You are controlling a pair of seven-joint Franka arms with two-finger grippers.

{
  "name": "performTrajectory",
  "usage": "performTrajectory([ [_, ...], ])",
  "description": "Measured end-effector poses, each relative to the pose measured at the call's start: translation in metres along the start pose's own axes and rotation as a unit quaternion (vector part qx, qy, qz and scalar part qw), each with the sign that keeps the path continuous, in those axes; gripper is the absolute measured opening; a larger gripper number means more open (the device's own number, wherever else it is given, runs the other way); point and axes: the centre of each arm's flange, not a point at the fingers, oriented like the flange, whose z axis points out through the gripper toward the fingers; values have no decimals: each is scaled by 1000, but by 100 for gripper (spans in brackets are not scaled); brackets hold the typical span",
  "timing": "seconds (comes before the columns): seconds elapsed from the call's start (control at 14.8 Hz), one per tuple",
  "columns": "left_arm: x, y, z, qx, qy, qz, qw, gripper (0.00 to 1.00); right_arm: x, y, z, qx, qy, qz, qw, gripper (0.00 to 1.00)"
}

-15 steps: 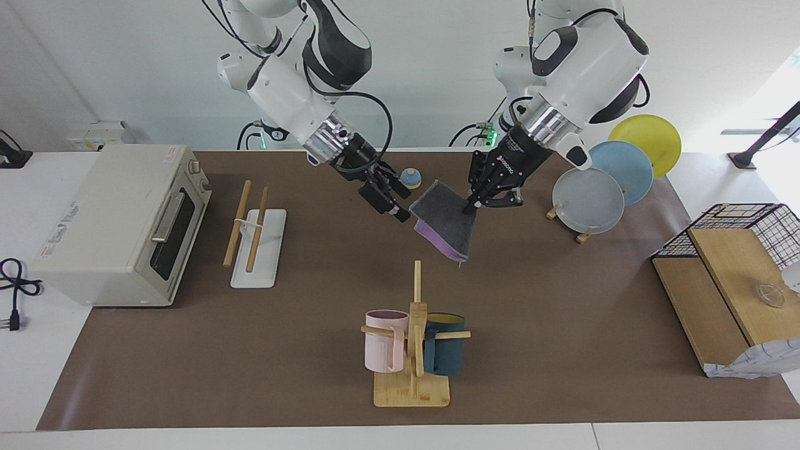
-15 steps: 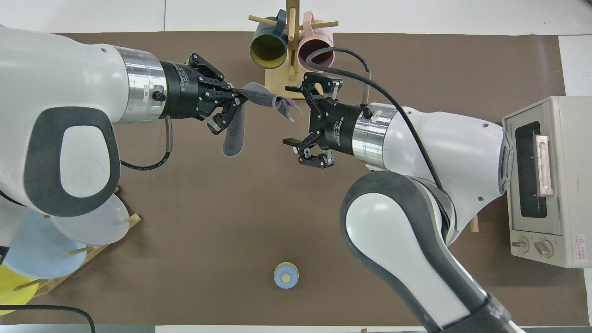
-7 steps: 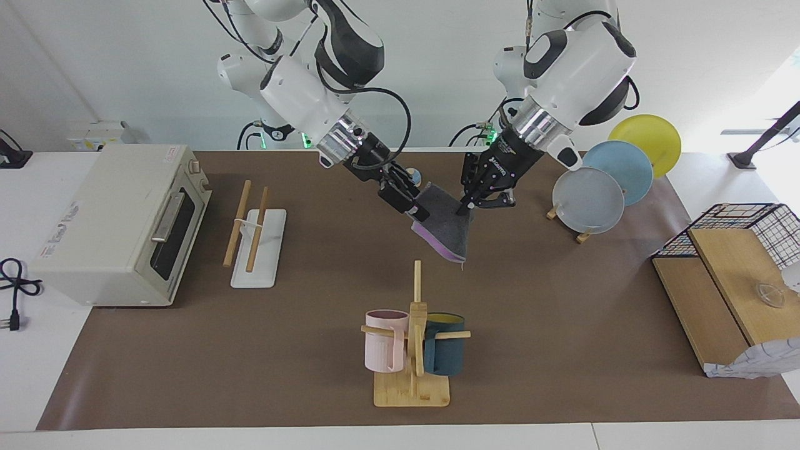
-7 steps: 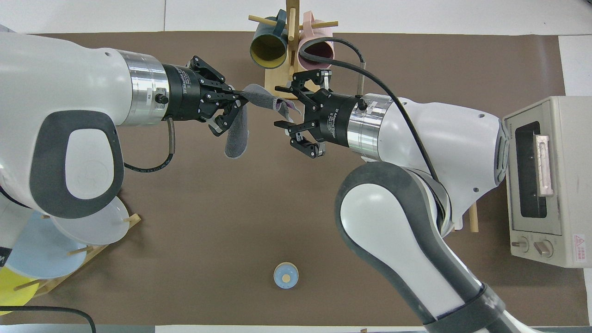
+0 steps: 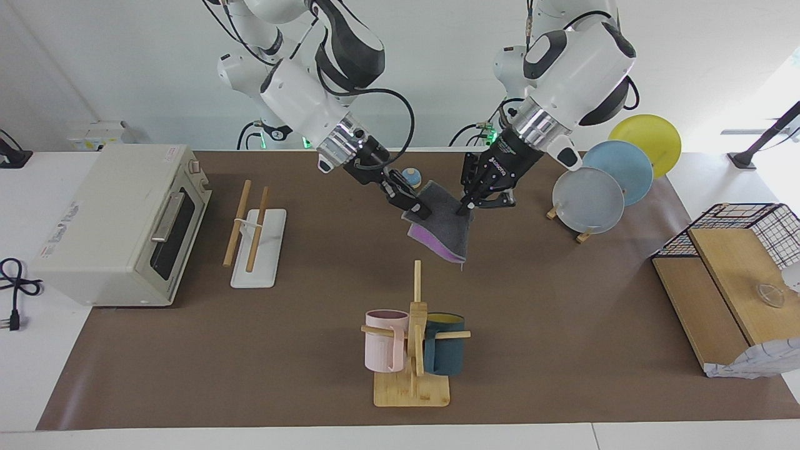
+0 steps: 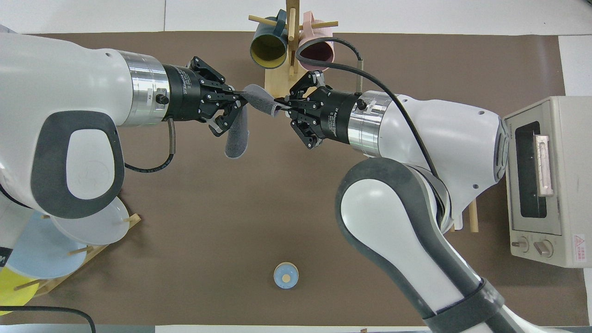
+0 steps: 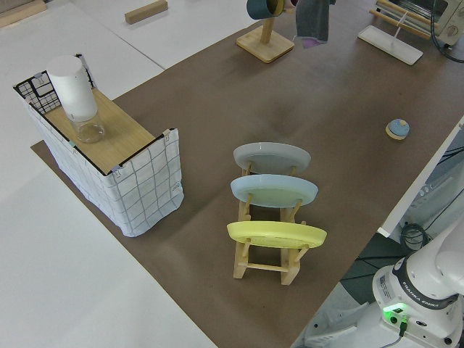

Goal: Fold towel and hang on rack
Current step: 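Carry the towel with the right gripper while the left gripper retracts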

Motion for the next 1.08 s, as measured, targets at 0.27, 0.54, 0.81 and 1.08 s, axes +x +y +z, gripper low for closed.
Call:
performTrajectory([
  [0.27, 1, -3, 2, 3, 2, 1, 1000, 10, 1, 0, 0, -1, 1, -32, 999, 2],
  [0.54, 0, -13, 6, 8, 6, 13, 1000, 50, 3, 4, 3, -20, -5, -69, 997, 2],
  [0.81, 15, -2, 2, 2, 11, 62, 998, 92, 40, 4, -13, -104, -6, -194, 976, 2],
  [1.08, 62, 28, -12, -2, 29, 153, 988, 100, 84, 12, -44, -215, -8, -333, 918, 2],
])
